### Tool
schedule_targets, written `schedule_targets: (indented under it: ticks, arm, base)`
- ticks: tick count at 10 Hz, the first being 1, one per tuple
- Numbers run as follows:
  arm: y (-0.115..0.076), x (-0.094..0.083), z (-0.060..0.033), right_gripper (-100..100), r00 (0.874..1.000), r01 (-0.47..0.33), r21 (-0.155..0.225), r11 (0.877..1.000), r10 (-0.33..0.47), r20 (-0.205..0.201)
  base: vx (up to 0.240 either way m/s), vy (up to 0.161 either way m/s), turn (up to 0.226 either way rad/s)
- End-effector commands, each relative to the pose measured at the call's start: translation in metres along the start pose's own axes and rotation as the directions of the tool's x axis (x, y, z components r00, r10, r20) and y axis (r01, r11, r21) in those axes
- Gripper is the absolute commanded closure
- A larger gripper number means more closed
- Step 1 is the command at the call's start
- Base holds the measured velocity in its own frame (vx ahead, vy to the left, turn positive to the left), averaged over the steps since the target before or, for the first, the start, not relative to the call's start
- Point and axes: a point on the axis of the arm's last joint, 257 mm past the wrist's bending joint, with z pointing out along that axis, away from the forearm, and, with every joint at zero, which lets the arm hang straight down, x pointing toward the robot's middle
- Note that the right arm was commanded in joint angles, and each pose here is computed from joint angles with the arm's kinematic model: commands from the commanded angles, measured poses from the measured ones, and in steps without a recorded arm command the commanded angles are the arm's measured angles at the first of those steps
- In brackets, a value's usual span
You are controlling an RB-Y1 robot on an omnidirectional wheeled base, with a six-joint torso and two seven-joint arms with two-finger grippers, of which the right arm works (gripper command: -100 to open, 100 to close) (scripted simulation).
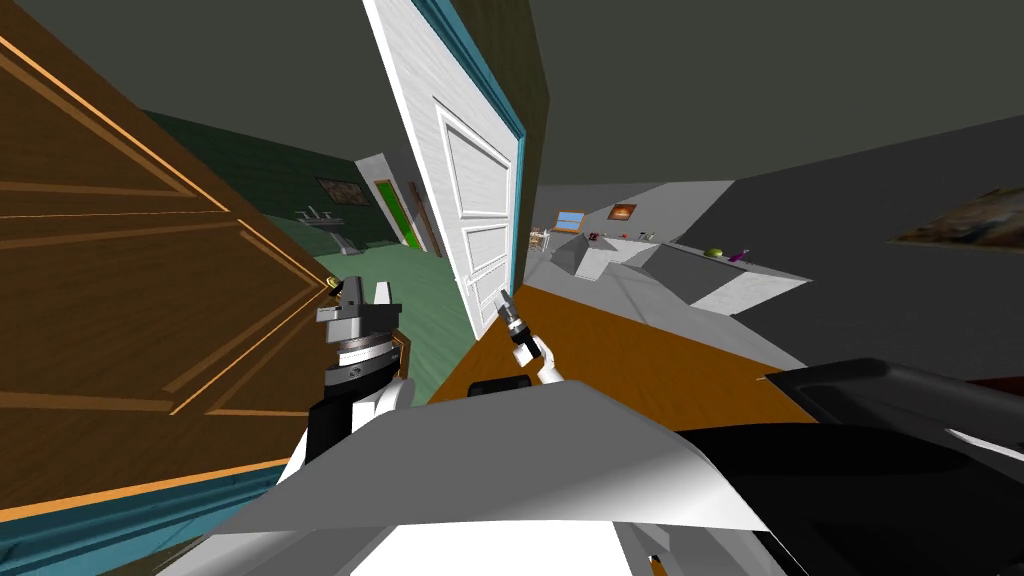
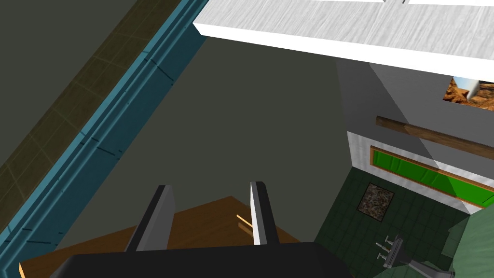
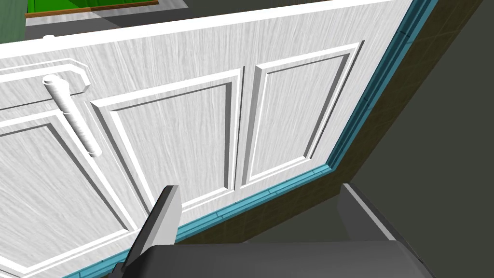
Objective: Push the door open
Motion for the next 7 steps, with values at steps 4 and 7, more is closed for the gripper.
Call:
schedule_targets:
  ticks: [4, 7]
  arm:
    - [-0.038, 0.025, 0.0075, -100, 0.997, -0.019, 0.083, 0.996, 0.024, -0.069]
    - [-0.061, 0.042, 0.0098, -100, 0.993, -0.02, 0.136, 0.991, 0.035, -0.112]
  base:
    - [0.127, -0.042, 0.026]
    - [0.126, -0.043, 0.024]
